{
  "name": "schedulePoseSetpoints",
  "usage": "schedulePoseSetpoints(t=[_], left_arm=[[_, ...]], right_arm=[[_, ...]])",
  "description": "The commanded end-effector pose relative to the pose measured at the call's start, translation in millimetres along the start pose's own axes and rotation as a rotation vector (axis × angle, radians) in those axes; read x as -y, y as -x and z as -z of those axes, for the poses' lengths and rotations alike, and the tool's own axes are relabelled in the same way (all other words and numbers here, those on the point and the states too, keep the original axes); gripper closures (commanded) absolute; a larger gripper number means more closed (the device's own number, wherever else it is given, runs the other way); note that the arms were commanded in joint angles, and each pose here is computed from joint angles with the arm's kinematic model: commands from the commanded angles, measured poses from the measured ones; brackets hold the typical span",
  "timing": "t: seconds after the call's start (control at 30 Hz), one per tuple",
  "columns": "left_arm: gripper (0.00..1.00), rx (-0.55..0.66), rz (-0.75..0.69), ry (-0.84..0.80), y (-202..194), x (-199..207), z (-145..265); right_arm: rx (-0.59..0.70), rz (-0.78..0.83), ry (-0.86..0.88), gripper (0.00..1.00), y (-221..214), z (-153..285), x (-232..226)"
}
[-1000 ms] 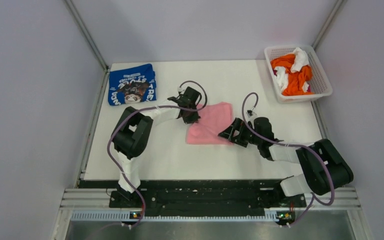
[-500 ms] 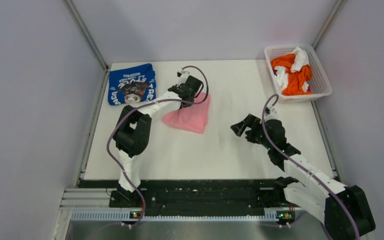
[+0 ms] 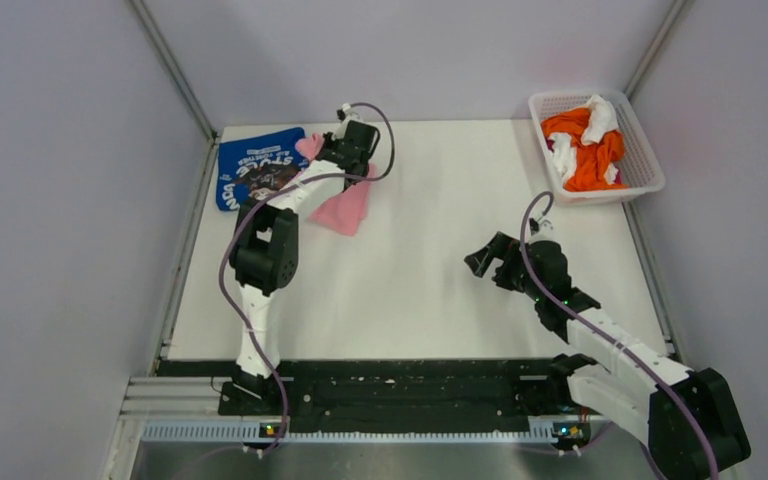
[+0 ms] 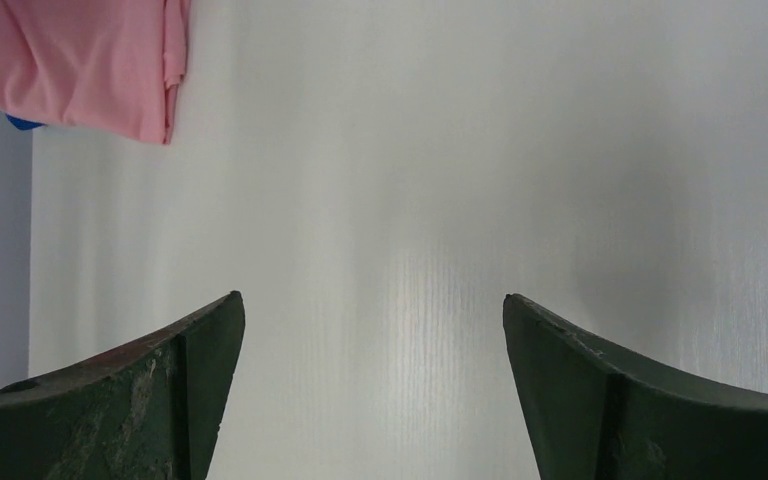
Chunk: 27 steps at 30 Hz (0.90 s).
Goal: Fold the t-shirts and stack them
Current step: Put the neatly folded tshirt into the corner of the board with the left arm
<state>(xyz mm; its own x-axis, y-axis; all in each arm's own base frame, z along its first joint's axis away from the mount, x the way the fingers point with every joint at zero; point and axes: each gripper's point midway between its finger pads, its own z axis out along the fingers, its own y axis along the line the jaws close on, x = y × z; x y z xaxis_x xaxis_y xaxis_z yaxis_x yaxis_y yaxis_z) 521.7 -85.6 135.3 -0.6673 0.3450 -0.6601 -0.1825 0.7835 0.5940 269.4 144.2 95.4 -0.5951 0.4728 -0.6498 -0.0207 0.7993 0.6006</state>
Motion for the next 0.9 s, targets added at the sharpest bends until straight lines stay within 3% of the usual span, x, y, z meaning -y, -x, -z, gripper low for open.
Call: schedulePoseSetpoints(t=[0.0,0.47,0.87], left_arm=[[1.00,0.111,0.062,0.107,49,-47,-5],[1.00,0.157,0.145,0.258,89,-112,-13],[1.00,0.185,0.246,0.319,107,-143,-3]], right_arm=[[0.022,0.021,0.007,0.01,5,-3,0],[0.024,0.022,-0.019,0.01,5,-5,5],[0.023,0.022,-0.036,0.01,6,-3,7]])
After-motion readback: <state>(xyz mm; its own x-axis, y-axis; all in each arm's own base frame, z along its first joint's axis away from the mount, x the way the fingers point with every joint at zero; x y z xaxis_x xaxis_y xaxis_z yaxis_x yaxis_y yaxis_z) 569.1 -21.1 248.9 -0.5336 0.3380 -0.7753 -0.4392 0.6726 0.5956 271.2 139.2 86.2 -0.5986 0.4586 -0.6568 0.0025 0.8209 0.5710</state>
